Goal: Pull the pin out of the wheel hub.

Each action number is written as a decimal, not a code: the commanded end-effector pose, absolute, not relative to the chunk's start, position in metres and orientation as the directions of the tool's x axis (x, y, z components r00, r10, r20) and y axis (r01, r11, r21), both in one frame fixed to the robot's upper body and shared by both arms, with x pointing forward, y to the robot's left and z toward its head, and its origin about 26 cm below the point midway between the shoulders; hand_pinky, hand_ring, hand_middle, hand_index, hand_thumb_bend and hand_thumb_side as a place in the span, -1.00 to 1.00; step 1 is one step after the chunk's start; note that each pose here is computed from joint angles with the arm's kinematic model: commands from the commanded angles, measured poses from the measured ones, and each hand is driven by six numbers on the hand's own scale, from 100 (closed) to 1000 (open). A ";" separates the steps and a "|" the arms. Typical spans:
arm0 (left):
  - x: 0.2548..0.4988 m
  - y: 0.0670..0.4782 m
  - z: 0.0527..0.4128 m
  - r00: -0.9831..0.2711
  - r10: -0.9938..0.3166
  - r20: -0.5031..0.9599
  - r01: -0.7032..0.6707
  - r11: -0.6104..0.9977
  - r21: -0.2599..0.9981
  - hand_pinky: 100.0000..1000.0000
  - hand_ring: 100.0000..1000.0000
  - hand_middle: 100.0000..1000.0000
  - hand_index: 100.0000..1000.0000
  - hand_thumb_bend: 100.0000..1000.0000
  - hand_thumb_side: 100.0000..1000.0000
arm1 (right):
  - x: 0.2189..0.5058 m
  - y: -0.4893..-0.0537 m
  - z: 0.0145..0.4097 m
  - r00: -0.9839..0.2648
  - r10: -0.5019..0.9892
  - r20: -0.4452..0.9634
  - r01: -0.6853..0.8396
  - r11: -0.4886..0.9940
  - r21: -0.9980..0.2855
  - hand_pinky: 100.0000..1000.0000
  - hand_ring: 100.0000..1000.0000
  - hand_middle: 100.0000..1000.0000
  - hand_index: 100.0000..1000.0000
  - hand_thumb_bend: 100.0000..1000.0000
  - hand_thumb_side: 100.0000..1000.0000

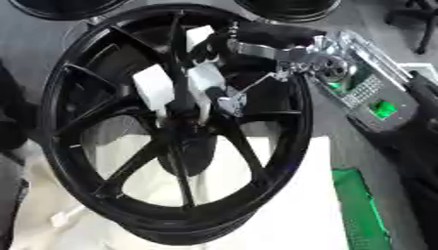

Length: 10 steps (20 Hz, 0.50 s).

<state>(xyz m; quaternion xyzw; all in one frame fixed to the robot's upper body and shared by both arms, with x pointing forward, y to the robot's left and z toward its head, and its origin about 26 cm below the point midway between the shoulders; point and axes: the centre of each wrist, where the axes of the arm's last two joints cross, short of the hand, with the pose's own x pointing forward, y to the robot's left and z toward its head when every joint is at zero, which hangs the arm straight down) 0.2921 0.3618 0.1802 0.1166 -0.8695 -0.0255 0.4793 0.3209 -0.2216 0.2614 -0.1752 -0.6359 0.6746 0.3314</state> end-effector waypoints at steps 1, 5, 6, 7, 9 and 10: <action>0.290 0.364 0.191 -0.538 -0.249 0.805 -0.187 0.967 0.174 0.08 0.43 0.42 0.46 -1.00 0.45 | 0.321 -0.226 0.267 -0.713 0.683 0.158 -0.205 0.013 -0.979 0.70 0.69 0.52 0.78 -1.00 -0.50; 0.290 0.363 0.191 -0.538 -0.249 0.805 -0.185 0.967 0.176 0.08 0.43 0.42 0.46 -1.00 0.45 | 0.322 -0.225 0.266 -0.712 0.683 0.162 -0.209 0.013 -0.978 0.68 0.66 0.45 0.75 -1.00 -0.51; 0.290 0.363 0.191 -0.538 -0.249 0.805 -0.184 0.967 0.176 0.08 0.43 0.42 0.46 -1.00 0.45 | 0.322 -0.225 0.266 -0.712 0.683 0.162 -0.210 0.013 -0.978 0.68 0.66 0.43 0.74 -1.00 -0.51; 0.290 0.363 0.191 -0.538 -0.249 0.805 -0.184 0.967 0.177 0.08 0.43 0.42 0.46 -1.00 0.45 | 0.322 -0.225 0.266 -0.713 0.683 0.163 -0.211 0.013 -0.977 0.68 0.66 0.42 0.74 -1.00 -0.52; 0.290 0.363 0.191 -0.538 -0.250 0.805 -0.184 0.967 0.177 0.08 0.43 0.42 0.46 -1.00 0.45 | 0.322 -0.225 0.265 -0.714 0.681 0.163 -0.213 0.011 -0.977 0.67 0.65 0.31 0.73 -1.00 -0.51; 0.290 0.363 0.191 -0.539 -0.250 0.805 -0.184 0.967 0.177 0.08 0.43 0.42 0.46 -1.00 0.45 | 0.322 -0.225 0.265 -0.715 0.680 0.162 -0.214 0.008 -0.977 0.67 0.65 0.30 0.72 -1.00 -0.51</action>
